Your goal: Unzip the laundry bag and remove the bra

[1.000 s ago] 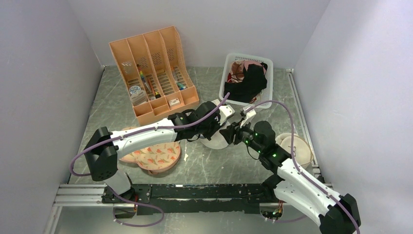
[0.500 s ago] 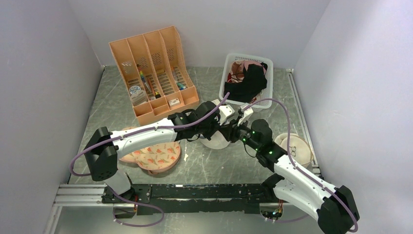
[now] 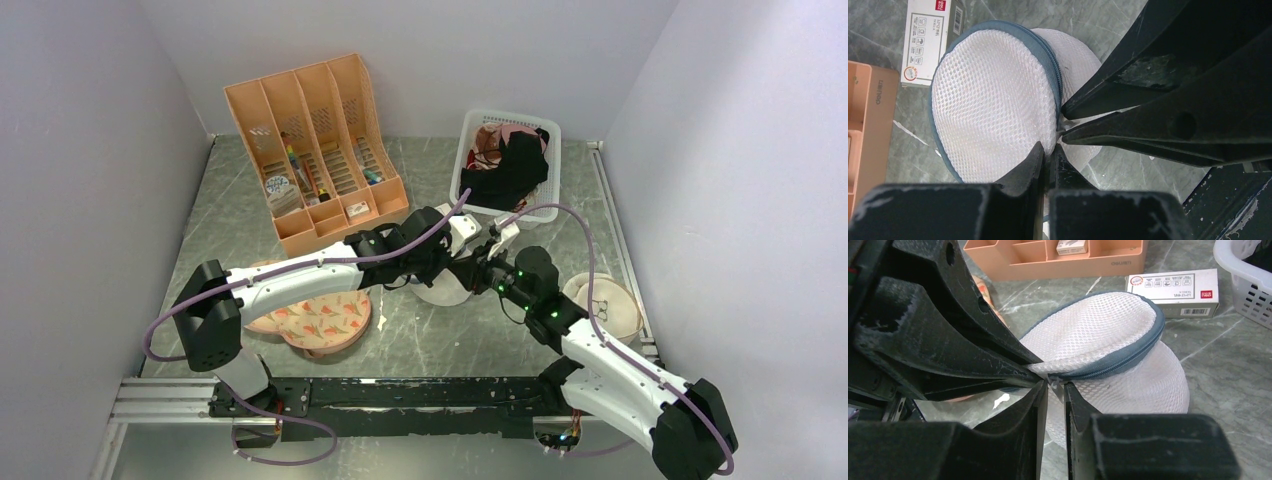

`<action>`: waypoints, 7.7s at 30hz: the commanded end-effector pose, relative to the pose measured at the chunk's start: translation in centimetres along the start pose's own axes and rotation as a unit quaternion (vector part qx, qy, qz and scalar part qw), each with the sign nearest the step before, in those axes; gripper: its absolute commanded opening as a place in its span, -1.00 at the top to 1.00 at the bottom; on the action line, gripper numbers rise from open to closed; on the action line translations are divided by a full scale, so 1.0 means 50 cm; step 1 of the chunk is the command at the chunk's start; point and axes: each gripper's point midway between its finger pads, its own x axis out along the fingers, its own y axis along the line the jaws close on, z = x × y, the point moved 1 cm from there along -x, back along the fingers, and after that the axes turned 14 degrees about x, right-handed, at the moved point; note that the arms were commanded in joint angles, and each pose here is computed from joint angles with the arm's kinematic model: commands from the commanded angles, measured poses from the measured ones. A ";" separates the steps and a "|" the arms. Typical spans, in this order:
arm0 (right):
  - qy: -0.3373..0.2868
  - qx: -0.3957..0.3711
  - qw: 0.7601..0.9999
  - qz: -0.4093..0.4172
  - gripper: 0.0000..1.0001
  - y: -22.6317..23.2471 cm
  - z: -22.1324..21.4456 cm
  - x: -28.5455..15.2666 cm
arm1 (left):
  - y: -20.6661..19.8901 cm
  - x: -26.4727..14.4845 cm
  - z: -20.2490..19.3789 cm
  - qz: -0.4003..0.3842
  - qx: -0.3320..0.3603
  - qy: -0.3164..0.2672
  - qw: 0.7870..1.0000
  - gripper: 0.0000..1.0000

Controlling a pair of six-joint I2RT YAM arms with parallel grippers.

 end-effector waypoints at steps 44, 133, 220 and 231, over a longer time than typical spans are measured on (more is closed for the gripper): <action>0.002 -0.017 1.000 -0.005 1.00 -0.006 0.025 -0.032 | -0.021 -0.046 0.070 -0.047 -0.001 -0.077 0.996 -0.20; -0.006 0.130 0.988 -0.080 1.00 -0.153 0.040 -0.003 | 0.022 -0.085 0.059 0.107 0.048 -0.066 0.991 0.86; 0.092 0.060 0.982 0.155 1.00 0.001 0.039 0.021 | -0.004 -0.230 0.124 0.123 0.106 -0.201 0.966 0.86; 0.127 0.045 0.964 0.229 1.00 0.020 0.043 0.055 | -0.029 -0.280 0.151 0.075 0.117 -0.255 0.957 0.86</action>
